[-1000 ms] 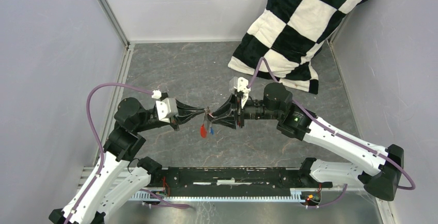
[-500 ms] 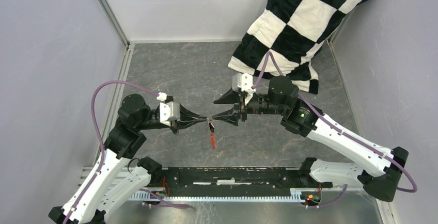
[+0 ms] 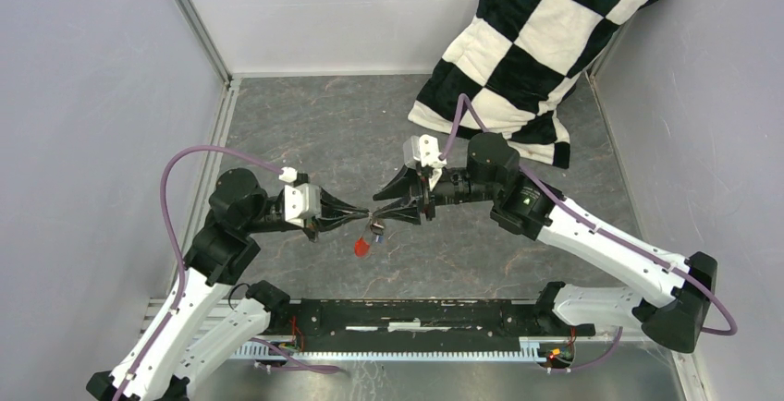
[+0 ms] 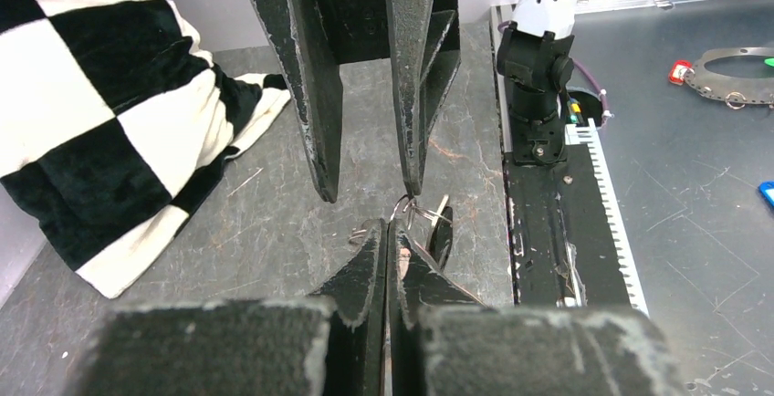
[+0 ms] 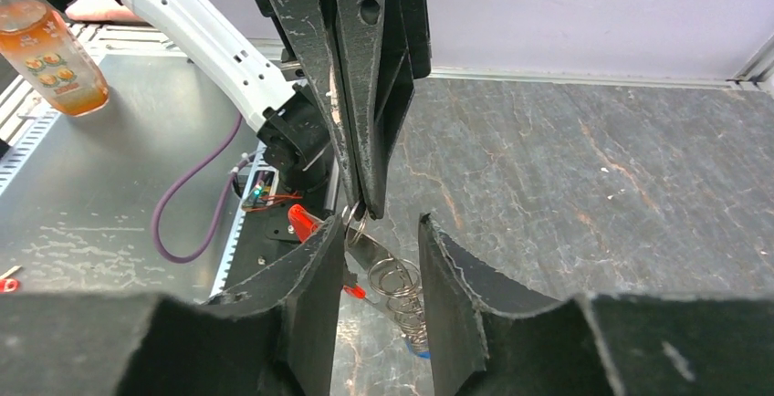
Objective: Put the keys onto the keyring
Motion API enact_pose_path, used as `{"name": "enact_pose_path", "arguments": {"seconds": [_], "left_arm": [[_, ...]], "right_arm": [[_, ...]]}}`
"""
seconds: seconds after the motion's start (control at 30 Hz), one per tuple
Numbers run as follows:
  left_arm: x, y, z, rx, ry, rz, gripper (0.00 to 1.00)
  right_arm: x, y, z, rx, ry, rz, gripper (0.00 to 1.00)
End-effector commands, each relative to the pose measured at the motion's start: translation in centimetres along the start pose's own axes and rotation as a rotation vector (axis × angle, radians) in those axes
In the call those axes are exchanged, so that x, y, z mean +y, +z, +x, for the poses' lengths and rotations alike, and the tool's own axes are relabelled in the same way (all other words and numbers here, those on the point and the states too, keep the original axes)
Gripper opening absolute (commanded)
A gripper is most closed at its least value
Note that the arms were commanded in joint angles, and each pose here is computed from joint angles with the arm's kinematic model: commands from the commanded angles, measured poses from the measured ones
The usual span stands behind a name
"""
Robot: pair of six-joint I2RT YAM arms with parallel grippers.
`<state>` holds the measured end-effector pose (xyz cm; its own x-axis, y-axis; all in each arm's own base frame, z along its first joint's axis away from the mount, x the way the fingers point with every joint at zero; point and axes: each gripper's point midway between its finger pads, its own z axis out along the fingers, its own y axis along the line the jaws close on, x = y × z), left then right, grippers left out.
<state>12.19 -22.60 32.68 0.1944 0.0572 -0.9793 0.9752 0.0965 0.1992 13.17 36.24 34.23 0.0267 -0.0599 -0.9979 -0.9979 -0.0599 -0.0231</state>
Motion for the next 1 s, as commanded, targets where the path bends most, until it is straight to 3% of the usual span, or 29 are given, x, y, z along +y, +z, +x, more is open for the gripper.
{"name": "enact_pose_path", "arguments": {"seconds": [0.0,0.3,0.53,0.97], "left_arm": [[-0.1,-0.3,-2.5,-0.05,0.1,0.009,0.02],[0.0,-0.4,-2.1,-0.04,0.105,-0.005,0.02],[0.4,-0.4,-2.0,-0.035,0.098,-0.019,0.02],[0.6,-0.4,-2.1,-0.04,0.095,-0.037,0.02]], "right_arm": [[0.2,0.4,-1.4,-0.045,-0.021,-0.027,0.44],[-0.2,-0.9,-3.0,-0.079,-0.05,0.045,0.52],[0.9,-0.7,-3.0,-0.112,0.012,-0.01,0.51],[0.7,0.4,-0.4,-0.061,0.099,-0.034,0.45]]}}
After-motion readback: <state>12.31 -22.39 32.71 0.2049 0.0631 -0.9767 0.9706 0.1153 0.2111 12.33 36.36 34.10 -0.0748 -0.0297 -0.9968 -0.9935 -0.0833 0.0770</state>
